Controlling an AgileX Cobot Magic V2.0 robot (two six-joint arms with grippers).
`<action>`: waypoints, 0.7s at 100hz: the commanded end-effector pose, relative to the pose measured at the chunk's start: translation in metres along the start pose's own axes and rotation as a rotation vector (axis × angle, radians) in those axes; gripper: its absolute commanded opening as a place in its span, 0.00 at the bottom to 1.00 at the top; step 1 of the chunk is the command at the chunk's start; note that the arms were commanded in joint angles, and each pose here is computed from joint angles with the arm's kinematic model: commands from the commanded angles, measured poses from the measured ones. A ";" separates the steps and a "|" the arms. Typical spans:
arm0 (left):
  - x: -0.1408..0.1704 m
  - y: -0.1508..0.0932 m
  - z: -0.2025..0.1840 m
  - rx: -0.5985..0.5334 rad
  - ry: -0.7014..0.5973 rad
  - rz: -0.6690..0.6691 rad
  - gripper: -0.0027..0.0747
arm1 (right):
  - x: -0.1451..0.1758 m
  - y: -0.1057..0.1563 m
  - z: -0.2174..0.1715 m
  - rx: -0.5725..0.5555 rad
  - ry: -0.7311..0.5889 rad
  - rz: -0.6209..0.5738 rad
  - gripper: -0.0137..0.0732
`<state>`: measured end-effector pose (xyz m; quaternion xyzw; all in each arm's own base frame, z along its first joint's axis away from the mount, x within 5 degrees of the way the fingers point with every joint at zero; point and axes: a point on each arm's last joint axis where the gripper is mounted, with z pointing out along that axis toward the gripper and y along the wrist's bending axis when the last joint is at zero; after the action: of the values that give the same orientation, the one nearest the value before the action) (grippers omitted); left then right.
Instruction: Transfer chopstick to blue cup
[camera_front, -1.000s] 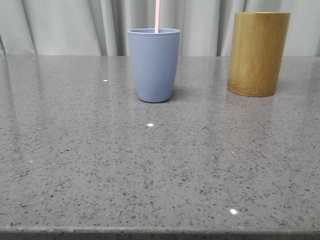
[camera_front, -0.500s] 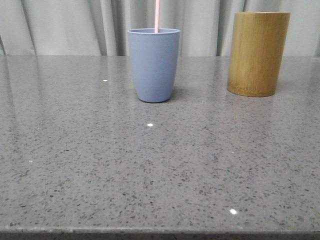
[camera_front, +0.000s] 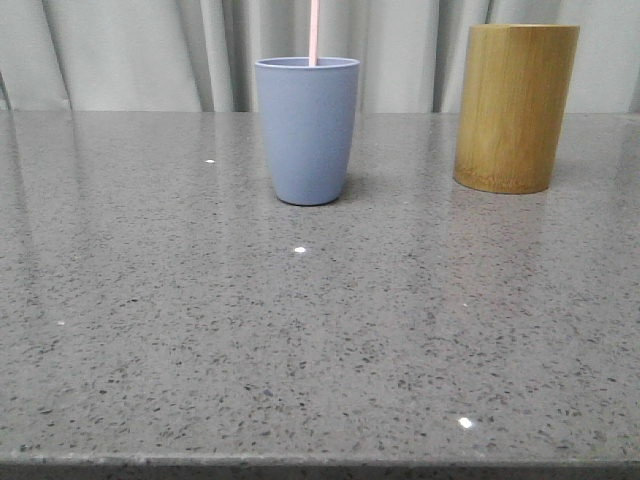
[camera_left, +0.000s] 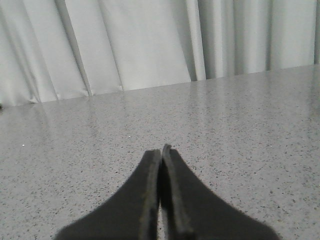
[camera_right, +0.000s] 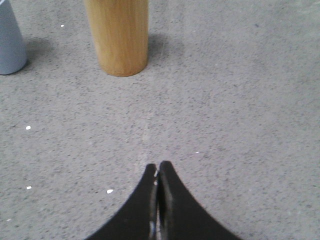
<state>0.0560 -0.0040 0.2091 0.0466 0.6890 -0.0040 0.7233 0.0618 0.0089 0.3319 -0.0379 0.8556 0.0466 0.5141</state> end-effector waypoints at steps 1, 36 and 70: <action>-0.006 0.000 -0.003 -0.005 -0.109 -0.008 0.01 | -0.011 -0.002 -0.006 0.030 -0.163 -0.031 0.08; -0.006 0.000 -0.003 -0.005 -0.109 -0.008 0.01 | 0.046 -0.005 0.002 0.045 -0.584 -0.077 0.08; -0.006 0.000 -0.003 -0.005 -0.109 -0.008 0.01 | 0.094 -0.006 0.036 0.033 -0.701 -0.082 0.08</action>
<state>0.0559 -0.0040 0.2095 0.0465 0.6876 -0.0041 0.7245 0.0530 0.0054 0.2214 -0.0424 0.6816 0.0296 0.7299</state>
